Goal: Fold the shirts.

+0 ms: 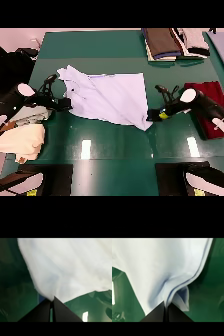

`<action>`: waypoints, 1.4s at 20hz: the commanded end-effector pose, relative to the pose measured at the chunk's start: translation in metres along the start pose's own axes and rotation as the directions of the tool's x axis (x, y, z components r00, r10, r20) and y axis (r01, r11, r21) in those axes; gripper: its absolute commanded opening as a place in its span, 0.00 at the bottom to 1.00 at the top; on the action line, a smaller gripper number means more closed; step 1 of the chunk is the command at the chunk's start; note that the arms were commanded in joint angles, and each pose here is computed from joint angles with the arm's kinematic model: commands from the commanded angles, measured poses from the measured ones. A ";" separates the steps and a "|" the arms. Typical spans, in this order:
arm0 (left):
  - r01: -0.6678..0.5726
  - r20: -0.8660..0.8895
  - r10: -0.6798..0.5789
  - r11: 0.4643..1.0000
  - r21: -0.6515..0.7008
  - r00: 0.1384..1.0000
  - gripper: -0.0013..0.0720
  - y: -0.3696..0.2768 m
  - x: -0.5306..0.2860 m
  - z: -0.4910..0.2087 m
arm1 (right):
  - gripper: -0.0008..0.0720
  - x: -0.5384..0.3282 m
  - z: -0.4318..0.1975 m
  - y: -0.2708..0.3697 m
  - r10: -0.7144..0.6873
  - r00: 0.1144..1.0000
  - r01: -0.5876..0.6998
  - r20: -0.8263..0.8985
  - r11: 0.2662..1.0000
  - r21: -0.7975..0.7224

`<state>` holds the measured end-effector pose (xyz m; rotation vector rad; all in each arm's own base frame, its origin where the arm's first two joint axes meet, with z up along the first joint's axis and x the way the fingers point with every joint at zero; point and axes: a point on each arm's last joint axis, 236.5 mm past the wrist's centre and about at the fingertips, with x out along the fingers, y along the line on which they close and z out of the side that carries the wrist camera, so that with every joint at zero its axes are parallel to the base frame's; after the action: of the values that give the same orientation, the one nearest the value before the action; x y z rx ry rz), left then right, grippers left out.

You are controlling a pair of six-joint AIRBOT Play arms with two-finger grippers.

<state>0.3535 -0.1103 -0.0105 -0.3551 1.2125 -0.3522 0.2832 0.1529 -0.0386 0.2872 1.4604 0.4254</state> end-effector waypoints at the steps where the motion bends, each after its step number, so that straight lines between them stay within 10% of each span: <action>1: -0.001 0.153 -0.004 0.999 0.036 0.988 0.05 -0.012 -0.056 0.042 | 0.03 -0.055 0.044 0.011 -0.047 0.986 0.064 0.158 0.993 -0.100; 8: -0.181 0.788 -0.070 0.957 0.226 0.611 0.05 -0.114 -0.364 0.113 | 0.03 -0.356 0.080 0.067 -0.015 0.573 0.205 0.820 0.971 -0.125; 15: -0.274 0.904 -0.320 0.876 0.397 0.284 0.05 -0.235 -0.529 0.053 | 0.03 -0.500 0.016 0.098 -0.062 0.231 0.326 0.971 0.945 -0.017; 21: -0.110 0.774 -0.291 0.901 0.419 0.562 0.05 -0.206 -0.439 0.098 | 0.03 -0.428 0.060 0.060 -0.112 0.550 0.196 0.828 0.981 0.003; 28: 0.014 0.226 -0.074 0.966 0.257 0.971 0.05 -0.095 -0.132 0.146 | 0.03 -0.195 0.123 -0.033 -0.165 0.929 0.130 0.331 0.983 0.126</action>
<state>0.4084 -0.1187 0.3094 -0.2234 0.6245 -0.5307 0.3838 0.0396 0.2234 0.3016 0.9193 0.1952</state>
